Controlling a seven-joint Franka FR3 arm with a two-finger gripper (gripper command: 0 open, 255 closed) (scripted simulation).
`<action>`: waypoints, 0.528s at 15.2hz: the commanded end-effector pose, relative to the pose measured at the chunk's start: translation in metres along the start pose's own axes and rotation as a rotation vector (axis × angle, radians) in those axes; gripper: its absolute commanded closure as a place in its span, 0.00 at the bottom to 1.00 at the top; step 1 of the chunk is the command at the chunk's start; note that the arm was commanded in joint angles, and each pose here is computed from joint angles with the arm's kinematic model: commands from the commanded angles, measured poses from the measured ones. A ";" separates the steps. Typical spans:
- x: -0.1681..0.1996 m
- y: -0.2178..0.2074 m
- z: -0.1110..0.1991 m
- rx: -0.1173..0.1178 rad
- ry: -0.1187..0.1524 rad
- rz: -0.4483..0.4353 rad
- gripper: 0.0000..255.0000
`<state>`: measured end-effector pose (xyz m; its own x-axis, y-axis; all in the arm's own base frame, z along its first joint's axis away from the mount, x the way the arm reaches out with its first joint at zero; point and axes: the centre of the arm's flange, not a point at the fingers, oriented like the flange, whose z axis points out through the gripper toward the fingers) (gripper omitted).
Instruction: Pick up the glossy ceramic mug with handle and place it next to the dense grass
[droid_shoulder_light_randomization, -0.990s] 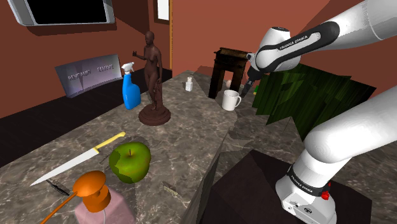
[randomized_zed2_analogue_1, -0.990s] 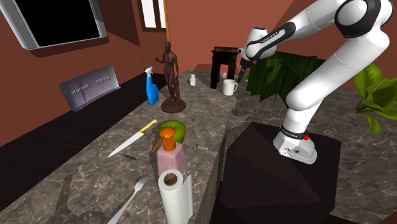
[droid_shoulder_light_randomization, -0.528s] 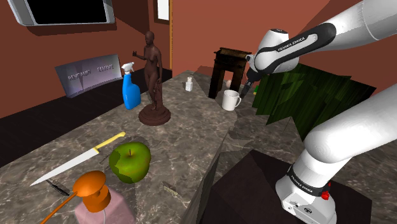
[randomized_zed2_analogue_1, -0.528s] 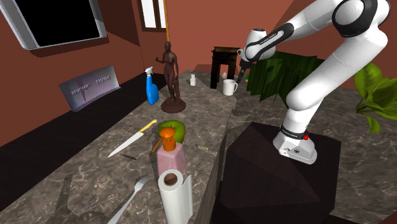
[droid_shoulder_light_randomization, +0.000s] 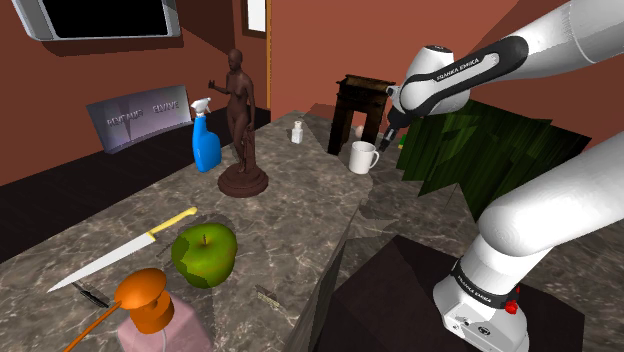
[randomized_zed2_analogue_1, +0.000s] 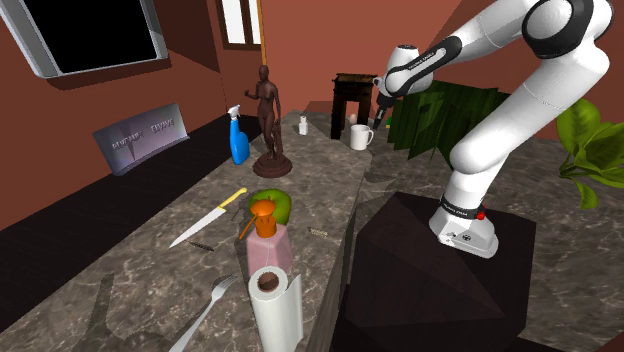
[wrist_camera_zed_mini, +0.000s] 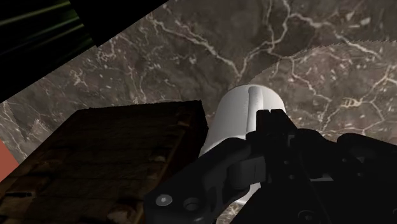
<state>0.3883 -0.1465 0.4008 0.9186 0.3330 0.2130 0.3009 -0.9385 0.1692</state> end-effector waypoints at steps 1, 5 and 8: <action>0.000 0.000 0.000 0.000 0.000 0.000 1.00; 0.000 0.000 0.000 0.000 0.000 0.000 0.00; 0.055 -0.006 0.014 0.053 -0.130 -0.018 0.00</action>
<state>0.4237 -0.1317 0.3988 0.9328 0.3377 0.1261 0.3207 -0.9372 0.1371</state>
